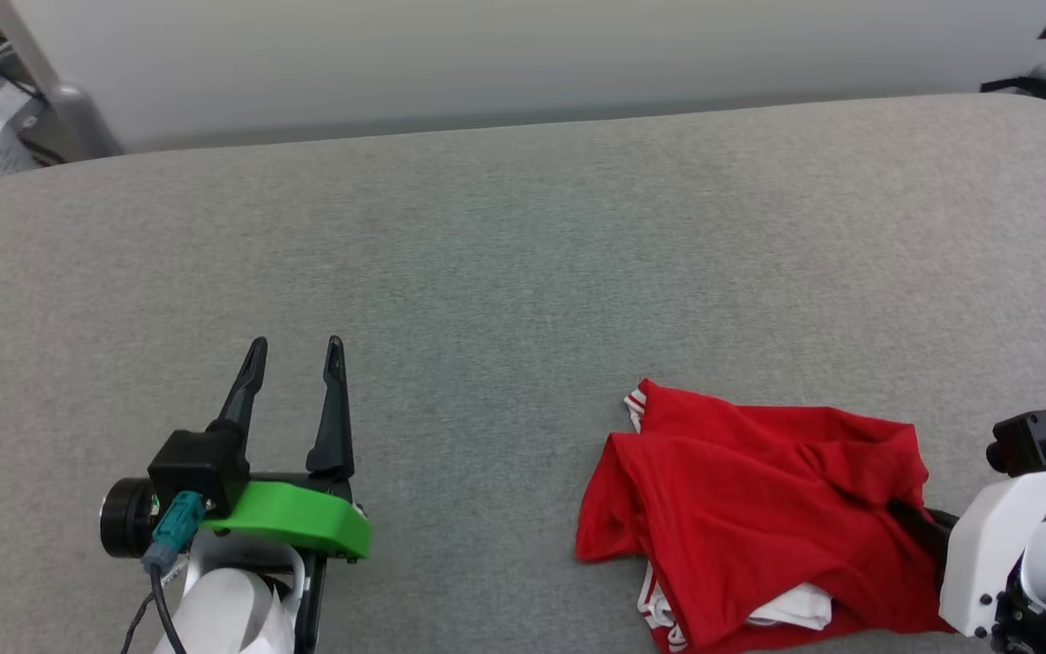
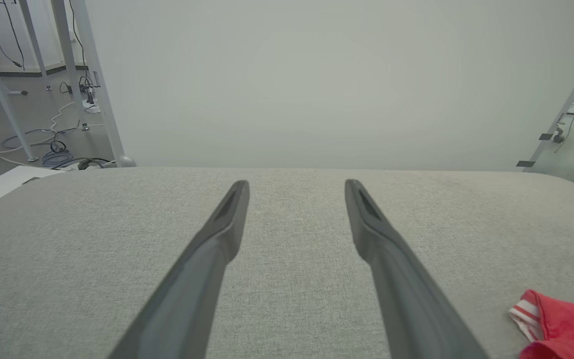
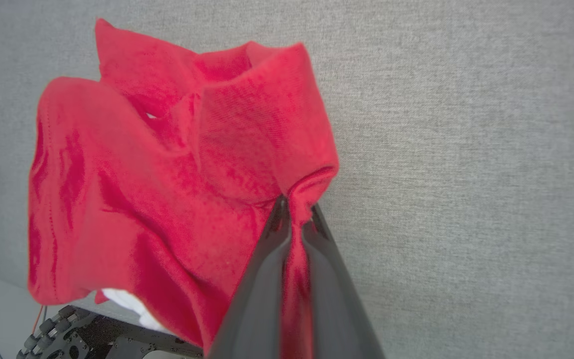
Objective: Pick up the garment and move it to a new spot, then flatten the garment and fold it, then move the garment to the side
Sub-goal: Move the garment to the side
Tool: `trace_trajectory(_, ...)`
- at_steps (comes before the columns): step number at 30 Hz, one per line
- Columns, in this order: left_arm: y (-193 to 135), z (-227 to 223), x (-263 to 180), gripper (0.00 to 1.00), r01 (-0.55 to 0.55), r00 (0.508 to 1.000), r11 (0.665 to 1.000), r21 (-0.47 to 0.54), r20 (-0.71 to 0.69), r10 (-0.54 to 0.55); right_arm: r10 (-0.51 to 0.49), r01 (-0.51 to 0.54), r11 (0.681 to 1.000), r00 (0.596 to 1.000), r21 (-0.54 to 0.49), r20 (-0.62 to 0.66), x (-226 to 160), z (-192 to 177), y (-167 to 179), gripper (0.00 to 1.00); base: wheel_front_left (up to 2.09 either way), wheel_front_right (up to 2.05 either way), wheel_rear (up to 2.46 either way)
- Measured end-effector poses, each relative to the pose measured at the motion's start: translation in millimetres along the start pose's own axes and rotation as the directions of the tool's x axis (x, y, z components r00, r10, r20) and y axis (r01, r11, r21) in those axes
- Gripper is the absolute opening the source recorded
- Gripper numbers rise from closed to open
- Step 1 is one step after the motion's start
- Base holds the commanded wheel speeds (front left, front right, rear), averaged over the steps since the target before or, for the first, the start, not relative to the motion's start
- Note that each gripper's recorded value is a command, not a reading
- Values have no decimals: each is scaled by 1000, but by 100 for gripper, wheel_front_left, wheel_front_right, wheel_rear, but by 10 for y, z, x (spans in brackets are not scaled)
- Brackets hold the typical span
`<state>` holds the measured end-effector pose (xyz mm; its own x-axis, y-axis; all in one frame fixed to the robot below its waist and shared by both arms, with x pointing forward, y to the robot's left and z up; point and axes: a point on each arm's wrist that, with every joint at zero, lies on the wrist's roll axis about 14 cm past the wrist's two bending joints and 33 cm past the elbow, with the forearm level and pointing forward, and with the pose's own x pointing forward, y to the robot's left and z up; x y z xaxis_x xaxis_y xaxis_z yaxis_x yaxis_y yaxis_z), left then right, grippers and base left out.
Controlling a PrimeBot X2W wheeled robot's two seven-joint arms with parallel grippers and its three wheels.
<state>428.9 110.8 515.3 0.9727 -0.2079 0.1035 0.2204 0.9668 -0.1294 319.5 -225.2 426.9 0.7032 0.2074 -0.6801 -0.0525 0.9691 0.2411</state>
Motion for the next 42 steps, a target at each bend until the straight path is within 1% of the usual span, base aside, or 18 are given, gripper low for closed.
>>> trace_trajectory(4, -269, 35, 223, 100, 90, 996, 996, 0, 26, -90, -82, 81, 997, 996, 11, 45, -129, 122, -246, 0, 0, 0, 0)
trace_trajectory(7, -520, 50, 411, 100, 174, 984, 985, 6, 40, -174, -156, 154, 988, 983, 28, 92, -216, 244, -482, 0, 0, 0, 0)
trace_trajectory(9, -666, 50, 524, 100, 220, 974, 976, 9, 48, -220, -225, 222, 974, 963, 35, 146, -269, 381, -689, 0, 0, 0, 0)
trace_trajectory(12, -859, 33, 698, 100, 282, 958, 960, 3, 62, -281, -323, 321, 946, 928, 43, 185, -312, 548, -1020, 0, 0, 0, 0)
trace_trajectory(14, -975, 1, 800, 100, 320, 945, 947, -4, 67, -319, -389, 389, 921, 902, 38, 190, -337, 618, -1246, 0, 0, 0, 0)
trace_trajectory(15, -1038, -27, 849, 100, 342, 938, 940, -7, 68, -341, -428, 429, 903, 883, 39, 194, -362, 658, -1385, 0, 0, 0, 0)
trace_trajectory(17, -1141, -96, 940, 100, 375, 925, 927, -16, 69, -374, -507, 510, 859, 841, 33, 190, -422, 724, -1679, 0, 0, 0, 0)
trace_trajectory(20, -1228, -222, 1047, 100, 406, 912, 913, -32, 66, -404, -600, 605, 795, 778, 32, 186, -489, 819, -2051, 0, 0, 0, 0)
trace_trajectory(26, -1224, -486, 1216, 100, 423, 906, 904, -64, 59, -419, -725, 733, 680, 668, 18, 168, -494, 958, -2610, 0, 0, 0, 0)
trace_trajectory(29, -1161, -619, 1274, 100, 413, 911, 908, -67, 46, -411, -766, 774, 633, 623, 12, 160, -445, 978, -2807, 0, 0, 0, 0)
trace_trajectory(32, -1080, -745, 1309, 100, 401, 916, 914, -69, 30, -399, -790, 800, 600, 592, 5, 160, -344, 983, -2941, 0, 0, 0, 0)
trace_trajectory(37, -939, -969, 1312, 100, 378, 925, 924, -65, -14, -380, -810, 824, 567, 561, -20, 173, -124, 923, -3063, 0, 0, 0, 0)
trace_trajectory(38, -878, -1065, 1300, 100, 369, 928, 927, -61, -34, -372, -812, 830, 557, 553, -37, 186, -5, 871, -3085, 45, 0, 0, 0)
trace_trajectory(39, -861, -1086, 1294, 100, 367, 928, 928, -60, -40, -370, -812, 831, 555, 551, -39, 191, 30, 856, -3085, 89, 0, 0, 0)
trace_trajectory(40, -850, -1096, 1290, 100, 366, 929, 929, -59, -43, -368, -812, 832, 554, 548, -33, 198, 50, 852, -3086, 100, 0, 0, 0)
trace_trajectory(42, -847, -1095, 1283, 100, 367, 928, 929, -55, -47, -369, -812, 837, 546, 537, -30, 226, 49, 863, -3080, 100, 0, 0, 0)
